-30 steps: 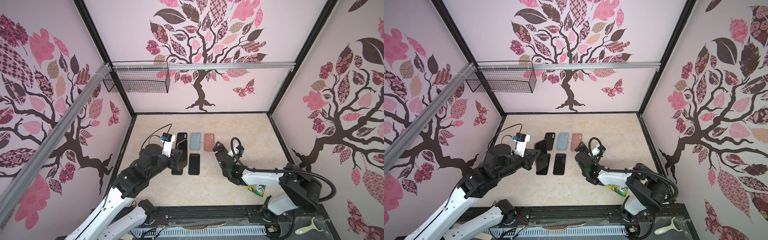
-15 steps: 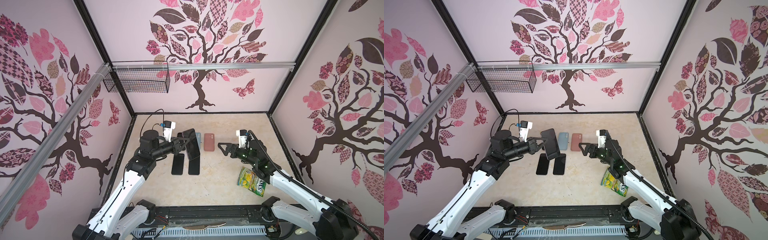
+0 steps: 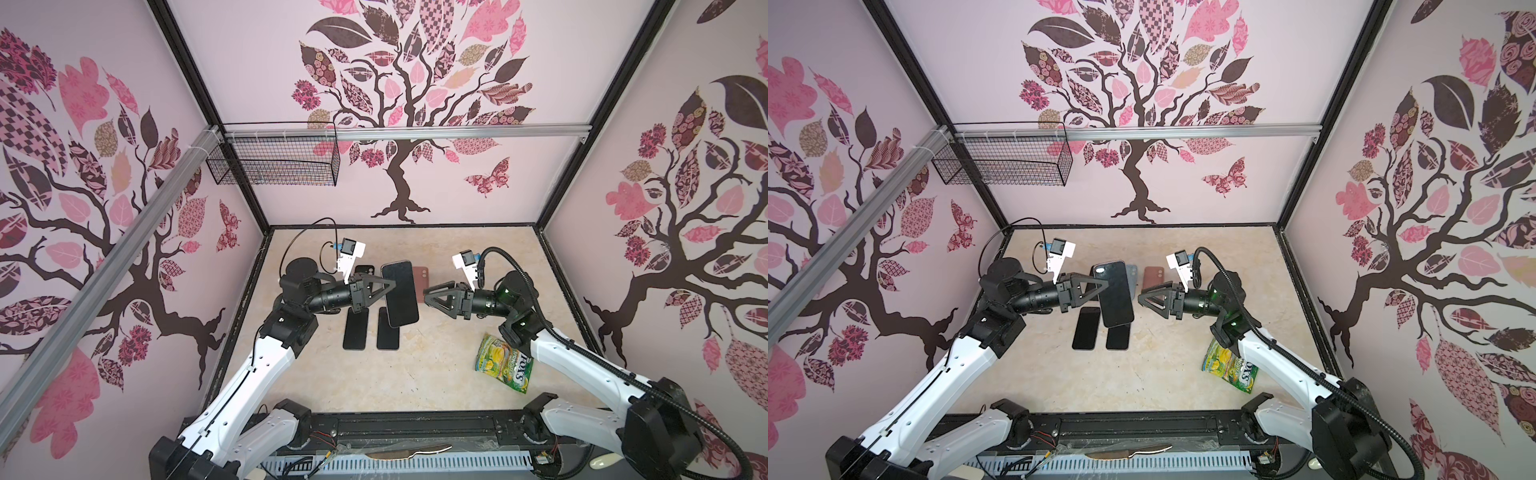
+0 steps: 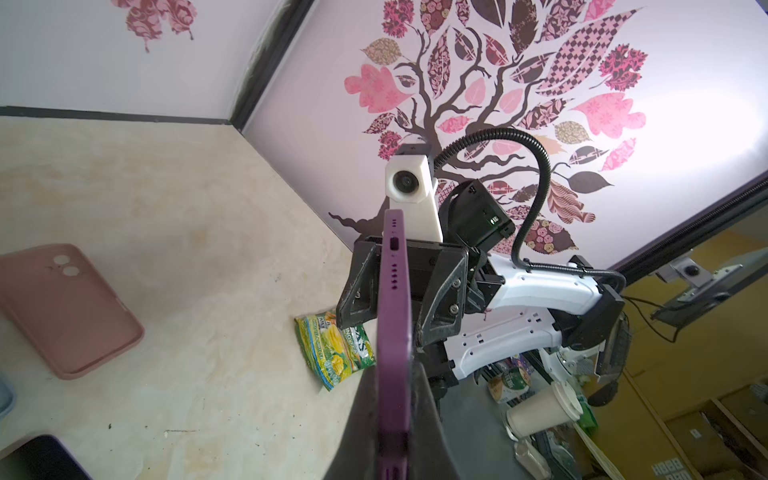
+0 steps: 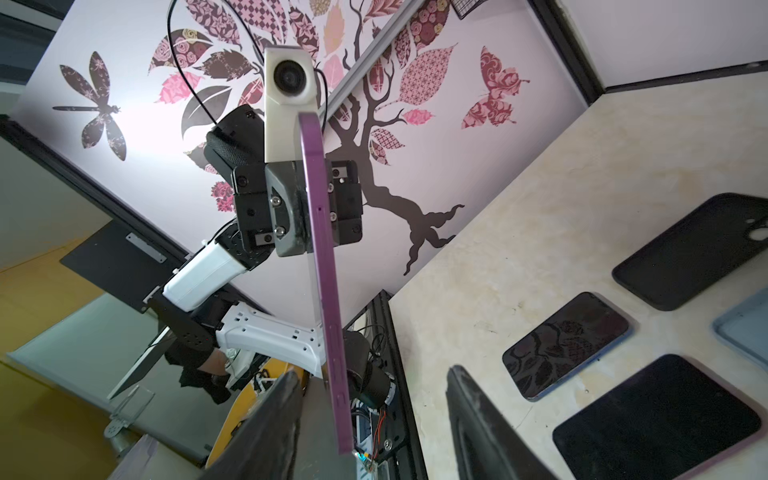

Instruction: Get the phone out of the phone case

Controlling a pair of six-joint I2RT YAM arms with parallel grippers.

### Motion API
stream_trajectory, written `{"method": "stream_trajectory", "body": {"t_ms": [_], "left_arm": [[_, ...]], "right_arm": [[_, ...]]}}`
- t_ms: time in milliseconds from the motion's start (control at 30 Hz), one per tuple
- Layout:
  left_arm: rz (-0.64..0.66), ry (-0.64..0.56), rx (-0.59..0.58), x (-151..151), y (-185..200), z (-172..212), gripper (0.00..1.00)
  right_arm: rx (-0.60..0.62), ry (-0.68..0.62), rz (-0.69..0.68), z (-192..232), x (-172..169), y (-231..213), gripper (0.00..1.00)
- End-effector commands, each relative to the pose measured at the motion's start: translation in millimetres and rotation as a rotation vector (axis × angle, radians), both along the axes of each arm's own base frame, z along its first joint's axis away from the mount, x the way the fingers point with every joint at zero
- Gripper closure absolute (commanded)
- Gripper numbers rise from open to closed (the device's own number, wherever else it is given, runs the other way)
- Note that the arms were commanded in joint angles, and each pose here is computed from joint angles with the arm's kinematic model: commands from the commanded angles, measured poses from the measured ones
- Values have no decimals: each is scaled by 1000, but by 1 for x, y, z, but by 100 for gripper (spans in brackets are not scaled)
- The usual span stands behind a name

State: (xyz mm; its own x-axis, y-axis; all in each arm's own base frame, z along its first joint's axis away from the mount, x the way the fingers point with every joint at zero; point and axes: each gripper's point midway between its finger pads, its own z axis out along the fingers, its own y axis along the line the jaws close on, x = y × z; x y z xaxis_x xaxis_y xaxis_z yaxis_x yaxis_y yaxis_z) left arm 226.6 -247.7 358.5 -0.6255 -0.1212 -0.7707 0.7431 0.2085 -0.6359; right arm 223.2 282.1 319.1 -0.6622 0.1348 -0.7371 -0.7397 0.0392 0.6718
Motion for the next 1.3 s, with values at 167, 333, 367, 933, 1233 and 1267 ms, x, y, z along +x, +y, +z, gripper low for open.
{"method": "stream_trajectory", "body": {"t_ms": [167, 333, 367, 933, 1233, 1267], "left_arm": [[-80, -61, -17, -9, -16, 5, 100], [-80, -53, -10, -8, -17, 0, 100], [-81, -54, -11, -8, -17, 0, 100], [60, 22, 117, 20, -12, -43, 19], [381, 120, 528, 53, 33, -138, 2], [389, 119, 556, 52, 34, -143, 2]], "right_arm": [[79, -46, 119, 30, -17, 14, 52], [96, -27, 130, 31, -19, 14, 69], [98, -23, 132, 30, -20, 14, 71], [27, 141, -49, -16, -1, 2, 100], [-265, 502, -421, -147, 32, -40, 100], [-276, 530, -437, -155, 33, -42, 100]]}}
